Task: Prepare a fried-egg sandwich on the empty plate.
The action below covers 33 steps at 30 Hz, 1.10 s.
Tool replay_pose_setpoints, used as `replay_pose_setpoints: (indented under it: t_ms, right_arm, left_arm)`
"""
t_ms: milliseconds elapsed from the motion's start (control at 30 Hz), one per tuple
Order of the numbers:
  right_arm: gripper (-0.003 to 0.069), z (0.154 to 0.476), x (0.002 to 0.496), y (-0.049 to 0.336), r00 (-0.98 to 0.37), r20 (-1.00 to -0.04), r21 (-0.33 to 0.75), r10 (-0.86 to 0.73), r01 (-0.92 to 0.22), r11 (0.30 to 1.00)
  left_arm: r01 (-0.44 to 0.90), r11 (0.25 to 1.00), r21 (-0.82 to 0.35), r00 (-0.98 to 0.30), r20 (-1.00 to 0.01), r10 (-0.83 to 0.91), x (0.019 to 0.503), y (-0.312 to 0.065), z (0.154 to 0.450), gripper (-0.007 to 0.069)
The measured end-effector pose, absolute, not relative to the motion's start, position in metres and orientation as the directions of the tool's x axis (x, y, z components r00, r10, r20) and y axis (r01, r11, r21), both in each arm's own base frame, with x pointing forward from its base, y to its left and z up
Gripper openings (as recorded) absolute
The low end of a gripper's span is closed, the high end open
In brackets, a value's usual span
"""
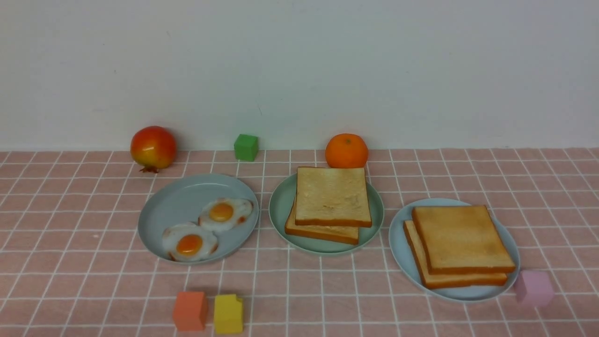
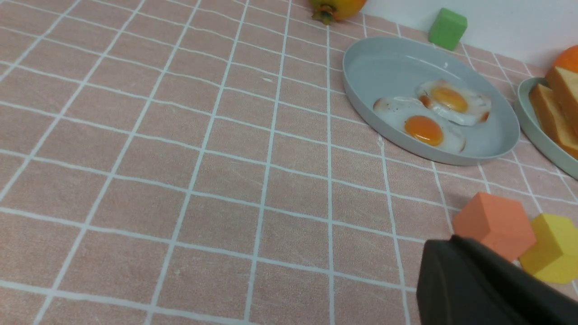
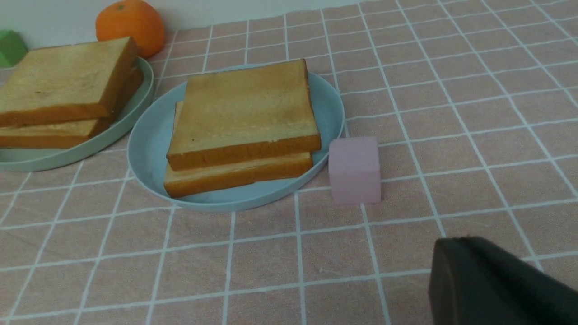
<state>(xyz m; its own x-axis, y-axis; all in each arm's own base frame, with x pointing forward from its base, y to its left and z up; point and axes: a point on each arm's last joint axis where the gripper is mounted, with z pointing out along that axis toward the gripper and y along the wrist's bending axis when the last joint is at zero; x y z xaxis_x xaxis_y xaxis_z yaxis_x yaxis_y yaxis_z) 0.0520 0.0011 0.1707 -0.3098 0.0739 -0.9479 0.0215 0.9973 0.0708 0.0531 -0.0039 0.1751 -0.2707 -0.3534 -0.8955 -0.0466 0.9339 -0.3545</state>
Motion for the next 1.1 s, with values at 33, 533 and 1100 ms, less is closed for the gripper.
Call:
replay_pose_setpoints:
  t_ms: [33, 533, 1100]
  right_arm:
    - [0.0032, 0.1707, 0.0520, 0.0011, -0.310, -0.948, 0.071, 0.074, 0.022, 0.997]
    - [0.0043, 0.1707, 0.0520, 0.0011, -0.310, -0.948, 0.071, 0.074, 0.022, 0.997]
    - [0.0062, 0.1707, 0.0520, 0.0011, -0.310, -0.948, 0.071, 0.074, 0.021, 0.997]
  left_arm:
    - [-0.047, 0.934, -0.355, -0.271, -0.895, -0.353, 0.0531, -0.0039, 0.1751, 0.0013]
    - [-0.047, 0.934, -0.355, -0.271, -0.895, -0.354, 0.0531, -0.0039, 0.1751, 0.0013]
    - [-0.047, 0.934, -0.355, -0.271, -0.895, -0.354, 0.0531, -0.0039, 0.1750, 0.0013]
